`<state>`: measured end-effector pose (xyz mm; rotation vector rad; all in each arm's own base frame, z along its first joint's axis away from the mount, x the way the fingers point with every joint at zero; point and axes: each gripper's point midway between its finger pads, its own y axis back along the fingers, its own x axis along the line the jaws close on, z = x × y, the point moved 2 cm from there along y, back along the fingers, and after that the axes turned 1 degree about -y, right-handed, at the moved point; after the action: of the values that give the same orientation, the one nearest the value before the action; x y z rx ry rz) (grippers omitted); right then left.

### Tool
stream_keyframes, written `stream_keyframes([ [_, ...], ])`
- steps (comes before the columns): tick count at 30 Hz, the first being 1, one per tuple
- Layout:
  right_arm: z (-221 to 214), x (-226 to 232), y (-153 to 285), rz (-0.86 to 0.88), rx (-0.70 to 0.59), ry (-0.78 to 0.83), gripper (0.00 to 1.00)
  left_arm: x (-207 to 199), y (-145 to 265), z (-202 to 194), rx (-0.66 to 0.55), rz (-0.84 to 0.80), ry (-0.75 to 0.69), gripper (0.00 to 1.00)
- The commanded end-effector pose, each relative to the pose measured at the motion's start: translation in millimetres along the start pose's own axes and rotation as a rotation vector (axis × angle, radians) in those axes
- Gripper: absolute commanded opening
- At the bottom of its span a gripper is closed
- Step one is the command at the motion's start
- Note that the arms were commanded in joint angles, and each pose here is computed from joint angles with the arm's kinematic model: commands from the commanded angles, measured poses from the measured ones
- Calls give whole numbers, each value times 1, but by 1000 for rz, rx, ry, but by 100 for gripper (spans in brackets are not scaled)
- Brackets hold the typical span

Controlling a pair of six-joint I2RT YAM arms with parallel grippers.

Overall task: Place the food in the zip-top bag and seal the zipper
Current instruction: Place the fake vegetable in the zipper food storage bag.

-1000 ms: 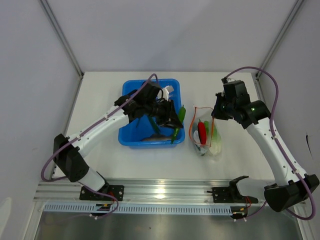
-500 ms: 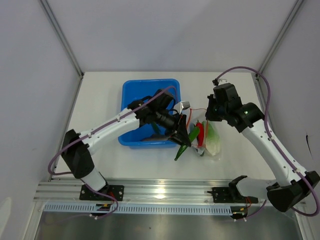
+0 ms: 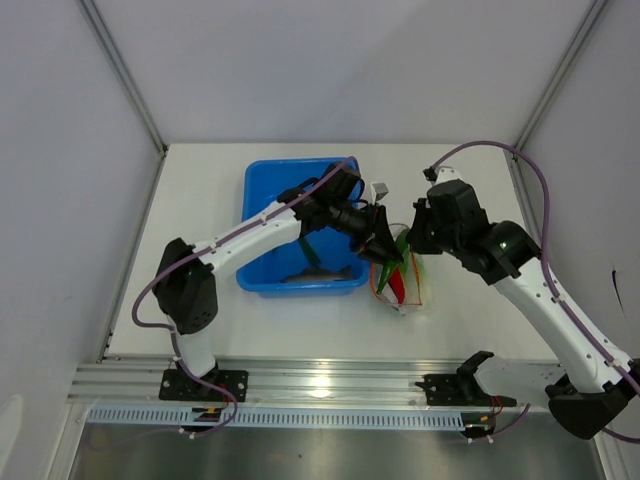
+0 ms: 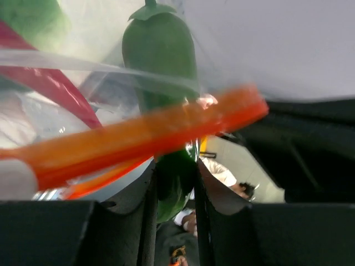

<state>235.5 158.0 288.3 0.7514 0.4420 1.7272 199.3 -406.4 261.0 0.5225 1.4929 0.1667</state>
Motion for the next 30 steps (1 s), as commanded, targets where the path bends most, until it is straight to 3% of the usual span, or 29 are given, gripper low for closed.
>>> stream_keyframes([
  [1,1,0,10,1,-35,-37,0,-16,-1,22,-69,-41,31,1],
  [12,-6,13,22,47,-31,-83,0,11,-21,48,-149,8,159,1],
  [23,-5,25,28,87,-36,-98,0,30,-26,75,-280,140,125,0],
  [27,-3,28,29,98,-37,-100,0,40,-34,74,-272,182,109,0],
  [30,0,29,31,101,-47,-104,0,42,-44,67,-239,203,76,6],
])
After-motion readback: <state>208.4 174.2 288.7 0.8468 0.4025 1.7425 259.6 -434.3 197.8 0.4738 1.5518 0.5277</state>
